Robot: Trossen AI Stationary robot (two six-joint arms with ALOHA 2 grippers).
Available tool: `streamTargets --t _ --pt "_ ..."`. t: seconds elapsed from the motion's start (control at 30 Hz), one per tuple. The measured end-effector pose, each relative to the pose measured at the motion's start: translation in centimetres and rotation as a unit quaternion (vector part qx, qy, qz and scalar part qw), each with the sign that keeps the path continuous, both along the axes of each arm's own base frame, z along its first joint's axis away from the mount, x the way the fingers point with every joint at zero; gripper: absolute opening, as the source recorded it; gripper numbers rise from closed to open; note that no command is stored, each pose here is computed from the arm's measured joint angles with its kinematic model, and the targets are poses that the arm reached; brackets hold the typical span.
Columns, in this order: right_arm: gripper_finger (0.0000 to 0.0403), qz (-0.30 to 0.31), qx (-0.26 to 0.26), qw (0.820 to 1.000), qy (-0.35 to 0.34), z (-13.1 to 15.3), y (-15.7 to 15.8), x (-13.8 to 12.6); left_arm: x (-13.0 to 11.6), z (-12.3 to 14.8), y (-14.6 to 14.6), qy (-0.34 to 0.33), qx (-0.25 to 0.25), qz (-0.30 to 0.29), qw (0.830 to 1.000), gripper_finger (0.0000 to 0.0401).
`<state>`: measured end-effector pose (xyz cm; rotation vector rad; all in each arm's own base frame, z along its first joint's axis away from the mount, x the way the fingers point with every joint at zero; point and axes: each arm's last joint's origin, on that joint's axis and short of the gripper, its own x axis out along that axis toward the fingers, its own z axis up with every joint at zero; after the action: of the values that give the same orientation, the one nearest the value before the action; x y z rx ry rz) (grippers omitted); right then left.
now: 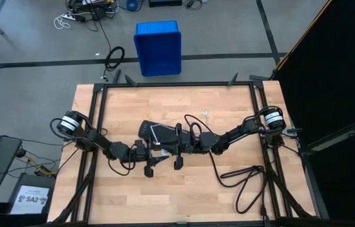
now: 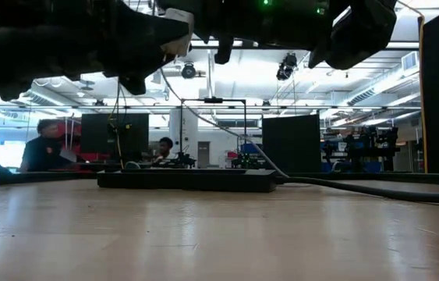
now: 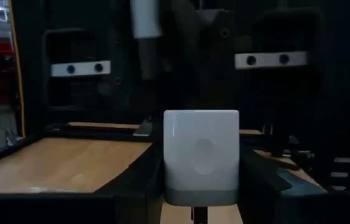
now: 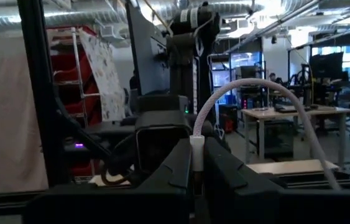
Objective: Insert USB
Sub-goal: Insert the purple charger cable into the white charger adapter
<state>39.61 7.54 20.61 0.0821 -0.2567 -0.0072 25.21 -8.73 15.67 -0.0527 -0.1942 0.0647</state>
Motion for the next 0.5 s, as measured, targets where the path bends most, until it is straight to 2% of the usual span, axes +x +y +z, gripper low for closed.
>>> streamTargets --t 0.3,0.5 --pt "0.0 0.0 -0.011 1.0 -0.021 -0.2 0.1 -0.7 -0.8 -0.6 0.3 0.015 0.001 -0.001 1.0 0.0126" --pt "0.0 0.01 -0.011 1.0 -0.022 -0.2 0.0 -0.7 -1.6 0.7 0.7 -0.008 0.008 0.003 1.0 0.0126"
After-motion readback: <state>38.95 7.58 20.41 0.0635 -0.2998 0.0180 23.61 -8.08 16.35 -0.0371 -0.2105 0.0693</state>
